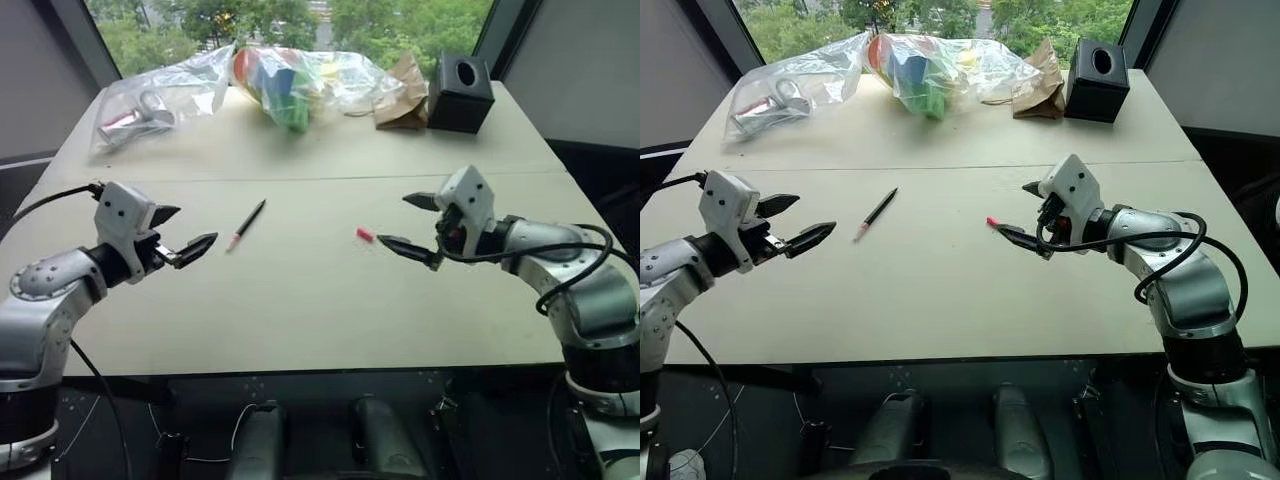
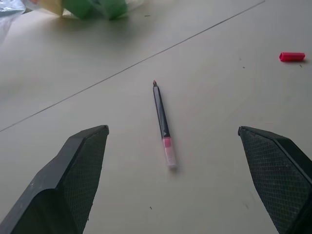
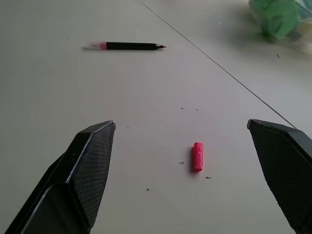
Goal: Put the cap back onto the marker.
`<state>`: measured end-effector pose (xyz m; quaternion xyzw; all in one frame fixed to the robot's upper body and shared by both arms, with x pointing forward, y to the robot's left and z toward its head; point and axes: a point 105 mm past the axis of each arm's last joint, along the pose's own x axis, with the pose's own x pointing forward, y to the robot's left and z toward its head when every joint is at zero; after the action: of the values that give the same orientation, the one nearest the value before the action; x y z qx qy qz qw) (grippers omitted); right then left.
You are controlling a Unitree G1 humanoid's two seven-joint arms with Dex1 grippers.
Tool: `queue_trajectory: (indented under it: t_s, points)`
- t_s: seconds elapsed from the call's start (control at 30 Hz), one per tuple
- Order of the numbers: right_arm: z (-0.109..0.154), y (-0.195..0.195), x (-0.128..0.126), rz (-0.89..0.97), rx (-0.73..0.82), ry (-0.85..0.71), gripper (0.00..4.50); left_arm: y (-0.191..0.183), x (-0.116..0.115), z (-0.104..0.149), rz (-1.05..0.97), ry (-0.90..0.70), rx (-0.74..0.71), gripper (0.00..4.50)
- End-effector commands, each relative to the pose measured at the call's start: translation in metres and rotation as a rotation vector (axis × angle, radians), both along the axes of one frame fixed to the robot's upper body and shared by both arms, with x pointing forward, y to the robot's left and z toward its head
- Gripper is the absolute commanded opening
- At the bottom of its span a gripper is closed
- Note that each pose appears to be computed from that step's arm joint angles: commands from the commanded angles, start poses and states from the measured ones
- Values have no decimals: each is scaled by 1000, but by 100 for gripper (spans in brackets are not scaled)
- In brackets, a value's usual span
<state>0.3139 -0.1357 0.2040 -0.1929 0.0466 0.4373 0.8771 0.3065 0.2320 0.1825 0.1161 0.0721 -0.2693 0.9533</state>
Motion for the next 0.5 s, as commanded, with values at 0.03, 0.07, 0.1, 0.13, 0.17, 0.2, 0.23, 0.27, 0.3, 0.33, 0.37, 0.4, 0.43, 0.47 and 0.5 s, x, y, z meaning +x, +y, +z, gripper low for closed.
queue_trajectory:
  t_s: [0.03,0.07,0.1,0.13,0.17,0.2,0.23,0.27,0.3,0.33,0.37,0.4,0.43,0.47,0.5]
  points:
    - [24,4,-6,30,18,-66,450,0,-5,15,-10,-38,9,446]
    - [24,5,-7,32,18,-66,450,1,-4,14,-5,-37,21,446]
    - [24,6,-7,35,16,-66,450,1,-3,13,5,-39,28,446]
    - [24,6,-8,37,14,-65,450,2,-3,13,12,-40,18,446]
    - [24,6,-9,39,13,-64,450,0,-3,14,9,-38,3,446]
    - [23,6,-9,39,12,-61,450,-2,-3,16,6,-36,-6,446]
    - [22,6,-10,42,7,-58,450,-3,-2,16,6,-36,-7,446]
    - [21,7,-10,44,2,-57,450,-4,-2,17,4,-36,-4,446]
    - [20,7,-11,44,1,-57,450,-5,-2,16,3,-36,-1,446]
    - [20,7,-11,44,-1,-58,450,-6,-1,16,1,-37,-2,446]
    - [20,7,-11,43,-2,-58,450,-7,-1,16,0,-37,-3,446]
    - [20,7,-11,42,0,-57,450,-7,-1,17,-2,-37,-4,446]
    - [20,7,-11,40,0,-59,450,-9,0,16,-4,-37,-3,446]
    - [20,7,-10,39,0,-60,450,-9,0,16,-6,-37,-3,446]
    - [20,7,-10,38,2,-61,450,-10,0,16,-7,-37,-3,446]
